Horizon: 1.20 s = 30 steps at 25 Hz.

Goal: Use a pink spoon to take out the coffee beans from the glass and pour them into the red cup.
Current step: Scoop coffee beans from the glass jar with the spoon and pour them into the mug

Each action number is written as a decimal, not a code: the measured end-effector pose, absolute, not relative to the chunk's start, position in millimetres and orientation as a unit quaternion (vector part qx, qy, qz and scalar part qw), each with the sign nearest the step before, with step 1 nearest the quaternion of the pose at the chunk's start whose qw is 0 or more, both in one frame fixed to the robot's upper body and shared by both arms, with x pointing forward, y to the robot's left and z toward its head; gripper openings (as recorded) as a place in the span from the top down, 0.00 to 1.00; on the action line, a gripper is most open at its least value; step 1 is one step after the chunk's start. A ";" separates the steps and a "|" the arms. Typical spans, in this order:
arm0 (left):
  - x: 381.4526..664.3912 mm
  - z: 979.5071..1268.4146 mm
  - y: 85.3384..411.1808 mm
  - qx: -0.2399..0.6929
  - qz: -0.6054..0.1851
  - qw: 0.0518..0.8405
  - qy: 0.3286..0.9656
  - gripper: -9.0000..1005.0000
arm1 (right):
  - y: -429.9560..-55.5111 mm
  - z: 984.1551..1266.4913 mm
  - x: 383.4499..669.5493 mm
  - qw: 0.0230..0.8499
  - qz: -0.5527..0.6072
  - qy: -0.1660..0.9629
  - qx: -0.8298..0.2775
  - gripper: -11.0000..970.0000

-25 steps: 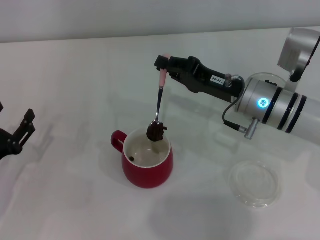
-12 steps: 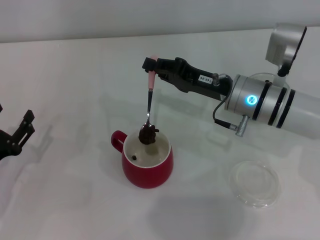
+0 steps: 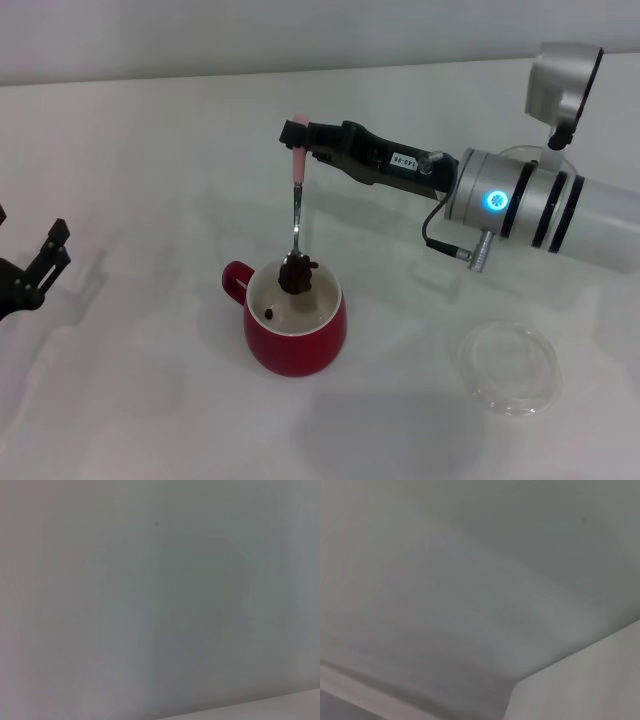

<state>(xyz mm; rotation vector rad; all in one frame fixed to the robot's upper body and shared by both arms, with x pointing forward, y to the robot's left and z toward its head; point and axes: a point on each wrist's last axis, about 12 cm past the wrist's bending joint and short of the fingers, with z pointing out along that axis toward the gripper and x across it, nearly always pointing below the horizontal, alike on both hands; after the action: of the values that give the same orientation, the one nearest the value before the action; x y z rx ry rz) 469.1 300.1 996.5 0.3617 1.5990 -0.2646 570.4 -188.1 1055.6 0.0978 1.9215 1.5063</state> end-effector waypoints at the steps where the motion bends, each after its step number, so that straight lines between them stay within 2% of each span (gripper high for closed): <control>1: 469.2 996.5 300.0 0.161 -0.118 0.675 0.711 0.24 | -187.4 1055.7 570.7 0.342 0.578 0.741 0.033 0.84; 30: 473.5 997.6 301.6 0.162 -0.113 0.674 0.712 0.24 | -187.2 1060.6 574.2 0.428 0.522 0.732 -0.094 0.84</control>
<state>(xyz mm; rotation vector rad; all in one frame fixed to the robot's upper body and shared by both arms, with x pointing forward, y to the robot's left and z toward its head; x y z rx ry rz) 473.5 301.6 997.6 0.3649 1.6020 -0.2545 574.2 -187.2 1060.6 -0.2340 1.8287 1.3026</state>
